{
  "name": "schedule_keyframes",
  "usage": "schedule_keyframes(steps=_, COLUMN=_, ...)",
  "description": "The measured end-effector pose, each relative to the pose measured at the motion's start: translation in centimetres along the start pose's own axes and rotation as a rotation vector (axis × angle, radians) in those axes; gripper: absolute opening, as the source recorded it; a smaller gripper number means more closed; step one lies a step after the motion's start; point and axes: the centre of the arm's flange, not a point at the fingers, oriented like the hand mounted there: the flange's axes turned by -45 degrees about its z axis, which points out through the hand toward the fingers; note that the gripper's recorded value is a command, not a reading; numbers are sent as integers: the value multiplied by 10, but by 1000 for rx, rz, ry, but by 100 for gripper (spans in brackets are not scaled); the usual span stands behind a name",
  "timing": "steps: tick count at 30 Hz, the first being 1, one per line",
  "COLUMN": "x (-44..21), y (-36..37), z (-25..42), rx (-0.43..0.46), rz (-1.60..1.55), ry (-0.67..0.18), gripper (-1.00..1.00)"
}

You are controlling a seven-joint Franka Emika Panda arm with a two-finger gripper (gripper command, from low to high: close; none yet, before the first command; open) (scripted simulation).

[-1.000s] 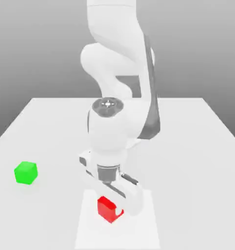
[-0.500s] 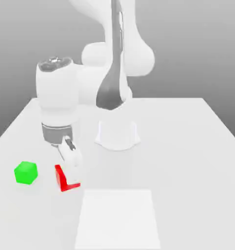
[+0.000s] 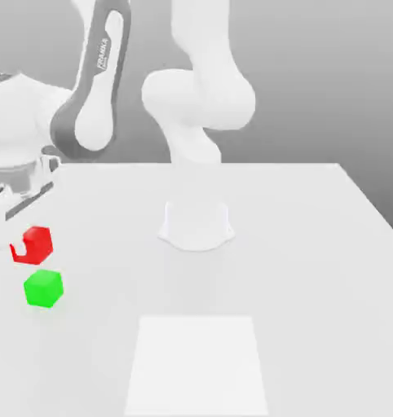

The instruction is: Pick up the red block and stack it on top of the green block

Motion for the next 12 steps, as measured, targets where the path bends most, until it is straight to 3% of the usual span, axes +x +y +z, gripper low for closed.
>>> schedule_keyframes(steps=10, x=1, y=8, z=44, rx=-11, rz=9, ry=14, gripper=-100)
schedule_keyframes(steps=11, x=1, y=9, z=47, rx=-13, rz=10, ry=16, gripper=100)
schedule_keyframes(steps=12, x=1, y=9, z=47, rx=-13, rz=10, ry=16, gripper=100)
